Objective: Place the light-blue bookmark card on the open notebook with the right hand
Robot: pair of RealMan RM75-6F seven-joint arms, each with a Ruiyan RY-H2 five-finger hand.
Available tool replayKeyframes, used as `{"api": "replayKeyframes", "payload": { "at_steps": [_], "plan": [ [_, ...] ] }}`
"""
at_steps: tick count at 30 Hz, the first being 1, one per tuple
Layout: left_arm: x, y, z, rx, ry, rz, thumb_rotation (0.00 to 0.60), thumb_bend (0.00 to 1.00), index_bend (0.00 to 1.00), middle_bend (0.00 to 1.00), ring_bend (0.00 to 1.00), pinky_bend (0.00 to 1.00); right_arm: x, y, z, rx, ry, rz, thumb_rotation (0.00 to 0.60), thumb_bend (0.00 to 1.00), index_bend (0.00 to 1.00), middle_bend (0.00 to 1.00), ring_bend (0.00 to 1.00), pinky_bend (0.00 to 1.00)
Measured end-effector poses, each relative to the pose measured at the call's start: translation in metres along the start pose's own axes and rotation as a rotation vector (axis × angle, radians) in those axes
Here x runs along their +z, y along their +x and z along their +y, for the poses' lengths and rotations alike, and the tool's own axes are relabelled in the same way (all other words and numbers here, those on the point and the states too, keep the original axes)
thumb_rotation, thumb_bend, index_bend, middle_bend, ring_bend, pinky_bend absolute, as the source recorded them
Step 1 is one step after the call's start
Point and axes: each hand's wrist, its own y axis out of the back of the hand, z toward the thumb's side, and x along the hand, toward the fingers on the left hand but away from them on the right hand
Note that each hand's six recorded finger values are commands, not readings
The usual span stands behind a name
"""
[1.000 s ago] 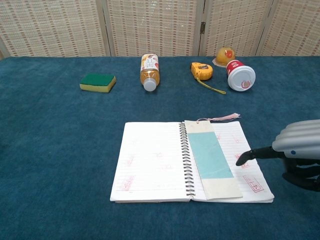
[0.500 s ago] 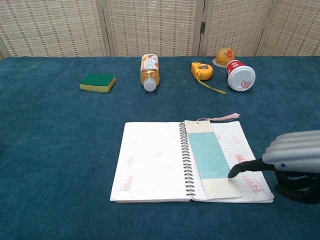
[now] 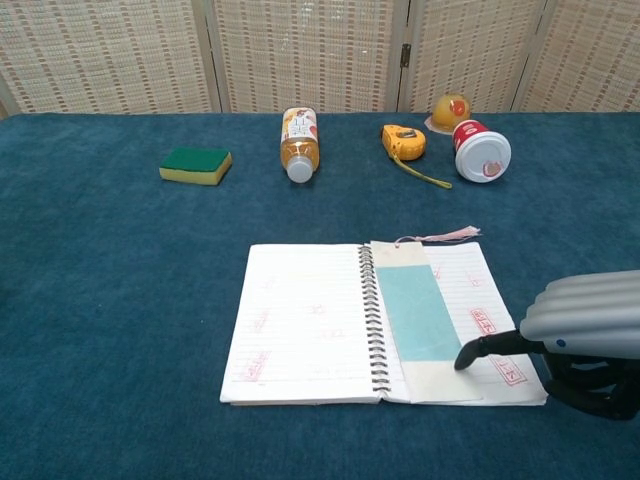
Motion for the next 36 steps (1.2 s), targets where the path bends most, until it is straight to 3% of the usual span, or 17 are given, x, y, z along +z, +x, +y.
{"api": "replayKeyframes", "payload": {
  "at_steps": [18,27,36],
  "plan": [
    [-0.001,-0.002,0.004,0.009,-0.003,0.000,0.600,0.14,0.10,0.03,0.00,0.00,0.002,-0.003,0.006,-0.023,0.020,-0.006,0.600,0.70,0.14,0.96,1.00,0.95],
    [-0.001,-0.003,0.004,0.009,-0.001,0.000,0.600,0.14,0.10,0.03,0.00,0.00,-0.005,0.000,0.017,-0.073,-0.003,-0.034,0.600,0.69,0.14,0.96,1.00,0.95],
    [-0.001,-0.003,0.004,0.011,-0.004,0.000,0.600,0.14,0.10,0.03,0.00,0.00,-0.034,-0.012,0.045,-0.148,-0.120,-0.112,0.600,0.67,0.14,0.94,0.99,0.94]
  ]
}}
